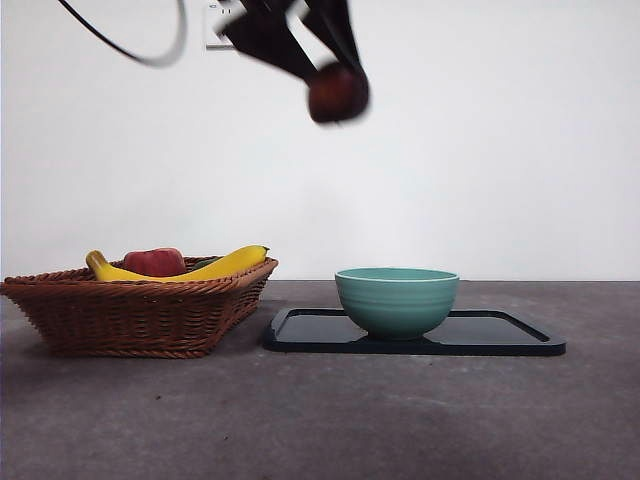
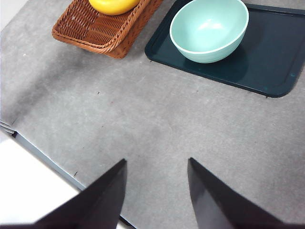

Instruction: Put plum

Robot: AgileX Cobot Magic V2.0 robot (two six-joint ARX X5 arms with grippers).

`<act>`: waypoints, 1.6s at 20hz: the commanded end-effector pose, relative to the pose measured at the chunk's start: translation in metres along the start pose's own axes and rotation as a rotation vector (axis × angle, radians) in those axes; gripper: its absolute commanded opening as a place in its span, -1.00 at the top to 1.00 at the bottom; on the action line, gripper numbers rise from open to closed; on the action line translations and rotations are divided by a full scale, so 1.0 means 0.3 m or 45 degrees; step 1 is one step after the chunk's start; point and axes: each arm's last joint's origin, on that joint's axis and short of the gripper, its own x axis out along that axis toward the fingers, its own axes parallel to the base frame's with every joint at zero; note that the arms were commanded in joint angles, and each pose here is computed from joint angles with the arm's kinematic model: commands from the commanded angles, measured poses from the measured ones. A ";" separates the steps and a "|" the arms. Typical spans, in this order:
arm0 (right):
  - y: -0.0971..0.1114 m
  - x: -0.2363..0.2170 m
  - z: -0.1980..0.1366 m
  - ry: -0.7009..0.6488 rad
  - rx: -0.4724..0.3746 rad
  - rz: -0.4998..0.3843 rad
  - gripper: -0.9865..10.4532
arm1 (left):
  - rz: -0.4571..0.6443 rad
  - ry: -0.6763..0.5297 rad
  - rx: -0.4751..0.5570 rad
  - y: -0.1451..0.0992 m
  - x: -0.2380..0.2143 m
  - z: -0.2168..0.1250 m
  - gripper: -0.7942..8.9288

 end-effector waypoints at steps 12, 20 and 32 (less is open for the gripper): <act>0.006 -0.004 0.009 -0.016 -0.015 0.011 0.47 | 0.203 0.135 -0.208 0.139 -0.259 -0.218 0.35; 0.006 -0.004 0.009 -0.016 -0.014 0.011 0.47 | 0.253 0.148 -0.203 0.204 -0.078 -0.460 0.35; 0.006 -0.004 0.010 -0.017 -0.009 0.010 0.47 | 0.225 0.341 -0.226 0.265 0.143 -0.620 0.32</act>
